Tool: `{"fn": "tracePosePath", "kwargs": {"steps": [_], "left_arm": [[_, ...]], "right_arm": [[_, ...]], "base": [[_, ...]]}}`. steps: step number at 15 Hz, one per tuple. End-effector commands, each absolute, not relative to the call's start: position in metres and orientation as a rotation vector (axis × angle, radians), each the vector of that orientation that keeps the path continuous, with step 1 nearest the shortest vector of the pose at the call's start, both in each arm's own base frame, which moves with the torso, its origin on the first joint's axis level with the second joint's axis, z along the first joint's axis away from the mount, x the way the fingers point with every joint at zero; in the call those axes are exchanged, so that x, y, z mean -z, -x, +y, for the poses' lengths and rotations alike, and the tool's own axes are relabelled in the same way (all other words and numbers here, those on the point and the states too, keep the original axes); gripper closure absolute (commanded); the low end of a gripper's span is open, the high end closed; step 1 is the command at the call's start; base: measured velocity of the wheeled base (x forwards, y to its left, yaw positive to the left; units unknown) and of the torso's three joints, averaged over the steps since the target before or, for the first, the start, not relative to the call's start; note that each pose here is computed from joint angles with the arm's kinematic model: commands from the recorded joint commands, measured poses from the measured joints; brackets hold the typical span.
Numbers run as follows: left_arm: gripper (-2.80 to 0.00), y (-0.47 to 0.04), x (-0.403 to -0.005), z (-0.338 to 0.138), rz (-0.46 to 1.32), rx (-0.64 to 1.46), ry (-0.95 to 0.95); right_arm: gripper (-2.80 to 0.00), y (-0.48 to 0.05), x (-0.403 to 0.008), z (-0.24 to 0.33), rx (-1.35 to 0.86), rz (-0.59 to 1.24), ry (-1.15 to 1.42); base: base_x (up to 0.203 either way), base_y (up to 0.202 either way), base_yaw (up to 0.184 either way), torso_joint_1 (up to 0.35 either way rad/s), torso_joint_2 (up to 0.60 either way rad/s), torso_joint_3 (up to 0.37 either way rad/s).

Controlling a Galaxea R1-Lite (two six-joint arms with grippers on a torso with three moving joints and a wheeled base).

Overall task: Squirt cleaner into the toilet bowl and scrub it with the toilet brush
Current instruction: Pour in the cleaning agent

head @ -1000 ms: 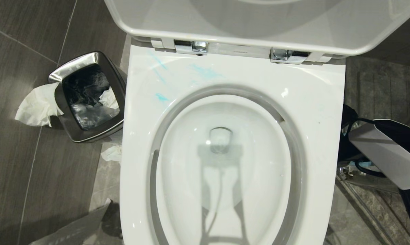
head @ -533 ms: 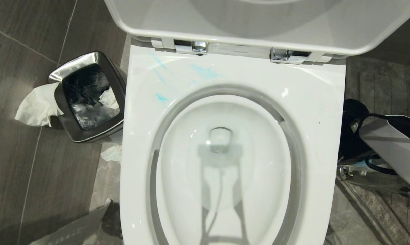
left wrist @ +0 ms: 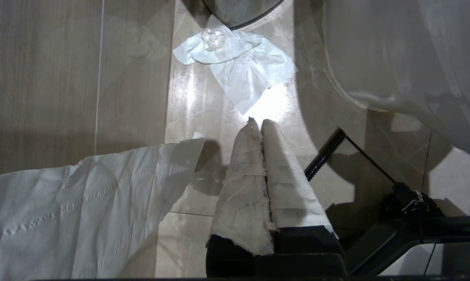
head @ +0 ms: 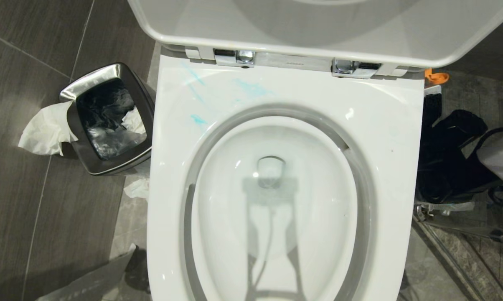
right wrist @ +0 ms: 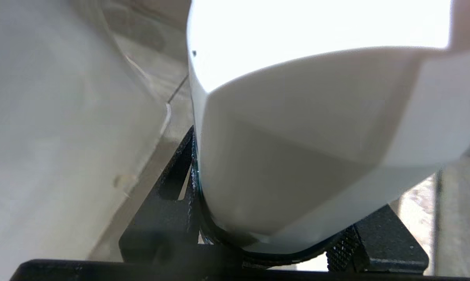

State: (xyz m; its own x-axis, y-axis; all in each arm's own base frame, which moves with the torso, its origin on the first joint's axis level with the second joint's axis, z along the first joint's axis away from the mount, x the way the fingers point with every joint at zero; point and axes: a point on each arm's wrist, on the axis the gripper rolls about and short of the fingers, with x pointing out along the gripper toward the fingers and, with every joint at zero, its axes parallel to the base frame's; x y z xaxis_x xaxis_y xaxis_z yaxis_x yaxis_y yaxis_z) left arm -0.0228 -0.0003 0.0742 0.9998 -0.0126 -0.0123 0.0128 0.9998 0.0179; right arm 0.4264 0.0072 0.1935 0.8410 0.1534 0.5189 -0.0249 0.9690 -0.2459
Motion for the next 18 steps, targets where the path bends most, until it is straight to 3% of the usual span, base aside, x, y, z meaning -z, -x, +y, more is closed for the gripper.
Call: {"fn": "tracePosePath", "kwargs": {"steps": [1,11,18], "left_arm": [[0.00,0.023,-0.074,0.000,0.015,0.013,-0.018],[0.00,0.023,-0.074,0.000,0.014,0.013,-0.018],[0.00,0.023,-0.074,0.000,0.015,0.012,-0.018]], "right_arm": [[0.00,-0.396,-0.221,0.007,-0.076,-0.597,0.231],[0.00,-0.294,-0.263,0.004,0.064,-0.581,0.178],[0.00,-0.231,-0.298,0.006,0.071,-0.440,0.124]], "base": [[0.000,0.000,0.000,0.000,0.00,0.000],[0.000,0.000,0.000,0.000,0.00,0.000],[0.000,0.000,0.000,0.000,0.00,0.000]]}}
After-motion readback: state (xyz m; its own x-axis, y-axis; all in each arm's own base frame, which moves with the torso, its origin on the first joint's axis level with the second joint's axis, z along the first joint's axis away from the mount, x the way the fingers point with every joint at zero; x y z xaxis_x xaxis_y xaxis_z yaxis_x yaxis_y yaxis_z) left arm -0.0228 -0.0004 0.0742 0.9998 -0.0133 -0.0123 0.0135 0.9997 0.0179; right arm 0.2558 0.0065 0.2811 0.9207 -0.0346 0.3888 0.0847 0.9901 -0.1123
